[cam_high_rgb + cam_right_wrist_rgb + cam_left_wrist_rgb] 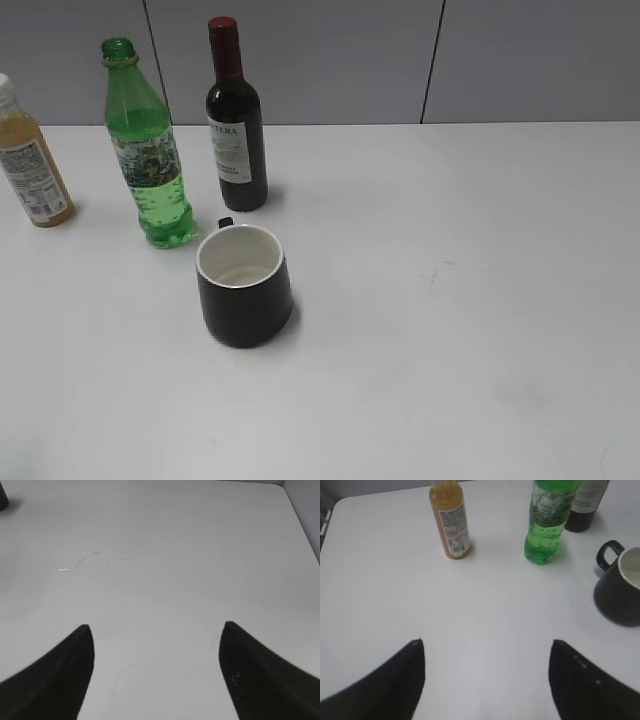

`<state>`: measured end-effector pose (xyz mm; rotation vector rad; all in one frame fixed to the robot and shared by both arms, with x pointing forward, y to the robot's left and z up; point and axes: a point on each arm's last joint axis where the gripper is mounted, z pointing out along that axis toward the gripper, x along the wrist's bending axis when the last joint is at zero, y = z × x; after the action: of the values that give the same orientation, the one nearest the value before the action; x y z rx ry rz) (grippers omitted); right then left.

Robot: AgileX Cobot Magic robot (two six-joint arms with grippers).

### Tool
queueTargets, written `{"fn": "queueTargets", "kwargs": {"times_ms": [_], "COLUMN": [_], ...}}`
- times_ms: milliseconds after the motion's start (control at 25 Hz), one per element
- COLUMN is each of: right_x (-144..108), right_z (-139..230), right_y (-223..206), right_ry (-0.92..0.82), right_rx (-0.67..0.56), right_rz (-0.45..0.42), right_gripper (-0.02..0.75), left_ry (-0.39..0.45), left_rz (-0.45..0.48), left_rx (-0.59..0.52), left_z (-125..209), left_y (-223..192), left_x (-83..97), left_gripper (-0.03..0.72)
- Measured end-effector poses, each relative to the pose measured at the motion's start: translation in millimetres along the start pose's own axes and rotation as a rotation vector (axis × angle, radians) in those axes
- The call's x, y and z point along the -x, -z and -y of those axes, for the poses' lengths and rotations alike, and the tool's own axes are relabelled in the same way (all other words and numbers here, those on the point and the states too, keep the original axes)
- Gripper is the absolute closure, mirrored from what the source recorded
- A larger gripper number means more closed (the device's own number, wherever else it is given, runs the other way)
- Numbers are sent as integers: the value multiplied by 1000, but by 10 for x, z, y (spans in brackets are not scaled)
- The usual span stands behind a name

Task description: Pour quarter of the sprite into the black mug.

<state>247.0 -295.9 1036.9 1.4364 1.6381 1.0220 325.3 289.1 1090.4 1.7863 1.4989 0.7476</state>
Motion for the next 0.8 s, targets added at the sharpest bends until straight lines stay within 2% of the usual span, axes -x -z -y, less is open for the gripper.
{"fn": "queueTargets", "kwargs": {"times_ms": [440, 800], "right_x": [0, 0], "right_z": [0, 0], "right_y": [0, 0], "right_ry": [0, 0], "right_rx": [0, 0], "right_rz": [0, 0], "right_gripper": [148, 148], "left_ry": [17, -5], "left_rz": [47, 41], "left_rx": [193, 370], "left_z": [457, 605], "left_y": [226, 473], "left_x": [140, 197], "left_gripper": [101, 102]}}
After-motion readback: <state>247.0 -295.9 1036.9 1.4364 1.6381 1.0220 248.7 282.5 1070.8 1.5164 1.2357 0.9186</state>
